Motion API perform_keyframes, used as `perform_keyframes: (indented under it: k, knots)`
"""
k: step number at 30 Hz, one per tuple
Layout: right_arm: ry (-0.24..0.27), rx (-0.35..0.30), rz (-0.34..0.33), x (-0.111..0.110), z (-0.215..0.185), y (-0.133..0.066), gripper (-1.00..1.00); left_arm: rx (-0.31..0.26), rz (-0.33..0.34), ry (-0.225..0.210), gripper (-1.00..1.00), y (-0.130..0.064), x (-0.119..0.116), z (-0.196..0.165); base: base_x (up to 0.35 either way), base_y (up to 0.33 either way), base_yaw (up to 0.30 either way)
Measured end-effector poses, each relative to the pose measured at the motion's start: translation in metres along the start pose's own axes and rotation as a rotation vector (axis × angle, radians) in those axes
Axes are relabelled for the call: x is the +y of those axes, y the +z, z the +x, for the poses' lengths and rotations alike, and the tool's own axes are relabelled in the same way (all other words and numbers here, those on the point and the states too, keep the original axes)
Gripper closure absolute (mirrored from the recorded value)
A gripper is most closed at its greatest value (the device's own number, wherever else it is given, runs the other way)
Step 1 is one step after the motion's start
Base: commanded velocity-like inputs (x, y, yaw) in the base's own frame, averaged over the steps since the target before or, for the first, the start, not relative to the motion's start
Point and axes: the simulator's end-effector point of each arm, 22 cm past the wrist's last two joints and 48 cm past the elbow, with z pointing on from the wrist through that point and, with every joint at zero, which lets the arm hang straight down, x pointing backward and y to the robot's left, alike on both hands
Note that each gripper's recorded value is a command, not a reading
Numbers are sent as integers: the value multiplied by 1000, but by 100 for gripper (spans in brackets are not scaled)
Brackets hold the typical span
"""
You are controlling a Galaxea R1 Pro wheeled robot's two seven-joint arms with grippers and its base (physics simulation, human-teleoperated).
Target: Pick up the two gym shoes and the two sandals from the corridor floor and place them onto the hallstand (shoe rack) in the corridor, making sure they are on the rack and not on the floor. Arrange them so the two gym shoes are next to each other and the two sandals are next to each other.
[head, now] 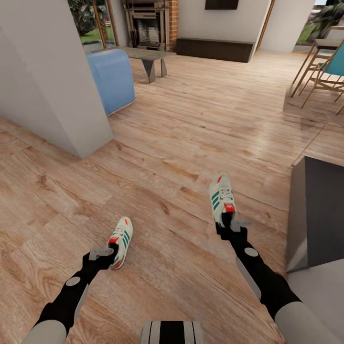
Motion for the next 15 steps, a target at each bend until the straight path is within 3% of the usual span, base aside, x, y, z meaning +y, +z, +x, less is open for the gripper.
perform_keyframes:
  k: [2,4,7,8,9,15]
  knots:
    - [5,-23,-7,4,-11,-1,100,1,1,0,-100,0,-1,1,0,0,4]
    - [12,-64,-25,13,-38,-4,100,3,1,1,-100,-1,-1,2,0,0,1]
    - [19,-77,-48,21,-86,-17,100,4,5,6,-100,-1,-3,2,0,0,0]
    - [59,-46,-14,-3,-111,-26,100,7,7,6,-100,0,-4,4,0,0,0]
    - [68,-77,-8,-7,-127,-30,100,10,6,5,-100,1,-4,6,0,0,0]
    - [82,-57,-1,-12,-121,-28,100,-6,-10,6,-100,4,4,0,0,0,19]
